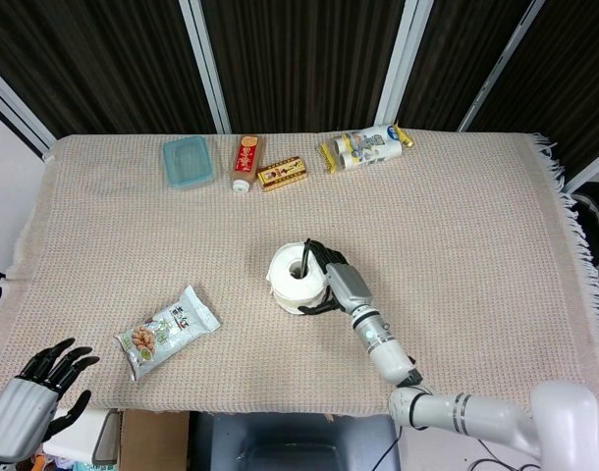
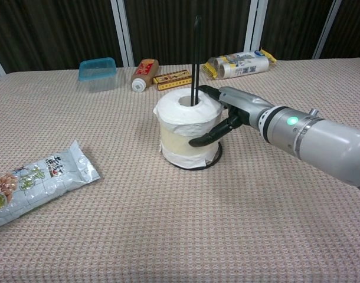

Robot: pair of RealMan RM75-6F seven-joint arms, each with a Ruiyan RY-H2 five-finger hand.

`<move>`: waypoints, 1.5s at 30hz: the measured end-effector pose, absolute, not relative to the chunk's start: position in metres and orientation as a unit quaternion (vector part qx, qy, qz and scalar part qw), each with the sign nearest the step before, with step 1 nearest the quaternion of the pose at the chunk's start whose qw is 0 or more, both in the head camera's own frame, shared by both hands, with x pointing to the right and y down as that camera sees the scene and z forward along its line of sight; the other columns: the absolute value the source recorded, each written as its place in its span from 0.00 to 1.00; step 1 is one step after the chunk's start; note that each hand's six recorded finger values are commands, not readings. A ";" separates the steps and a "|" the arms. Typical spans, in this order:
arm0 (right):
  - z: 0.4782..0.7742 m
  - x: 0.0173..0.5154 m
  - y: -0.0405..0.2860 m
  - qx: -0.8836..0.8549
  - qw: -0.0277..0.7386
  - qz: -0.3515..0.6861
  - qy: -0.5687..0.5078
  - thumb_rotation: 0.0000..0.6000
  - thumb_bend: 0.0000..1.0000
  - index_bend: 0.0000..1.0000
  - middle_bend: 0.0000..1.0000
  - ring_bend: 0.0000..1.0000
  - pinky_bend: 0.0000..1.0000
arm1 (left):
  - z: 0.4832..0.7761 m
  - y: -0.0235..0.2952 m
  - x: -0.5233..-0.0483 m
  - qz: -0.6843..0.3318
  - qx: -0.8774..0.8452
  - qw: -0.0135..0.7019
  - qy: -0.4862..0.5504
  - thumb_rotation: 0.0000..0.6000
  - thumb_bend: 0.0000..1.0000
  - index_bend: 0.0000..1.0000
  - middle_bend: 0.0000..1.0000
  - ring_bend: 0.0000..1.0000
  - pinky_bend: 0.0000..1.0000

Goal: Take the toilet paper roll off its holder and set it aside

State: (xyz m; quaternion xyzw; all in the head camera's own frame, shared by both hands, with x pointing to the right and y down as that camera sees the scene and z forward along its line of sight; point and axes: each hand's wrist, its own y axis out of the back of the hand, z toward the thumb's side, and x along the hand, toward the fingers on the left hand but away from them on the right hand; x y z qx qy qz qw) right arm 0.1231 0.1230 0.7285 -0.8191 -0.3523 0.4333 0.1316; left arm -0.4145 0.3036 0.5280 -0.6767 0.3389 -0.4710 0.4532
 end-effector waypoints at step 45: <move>0.513 0.138 0.021 -0.793 0.196 0.276 -0.507 1.00 0.16 0.69 0.52 0.49 0.50 | 0.541 0.313 -0.404 -0.479 -0.694 0.447 0.299 1.00 0.39 0.30 0.27 0.17 0.30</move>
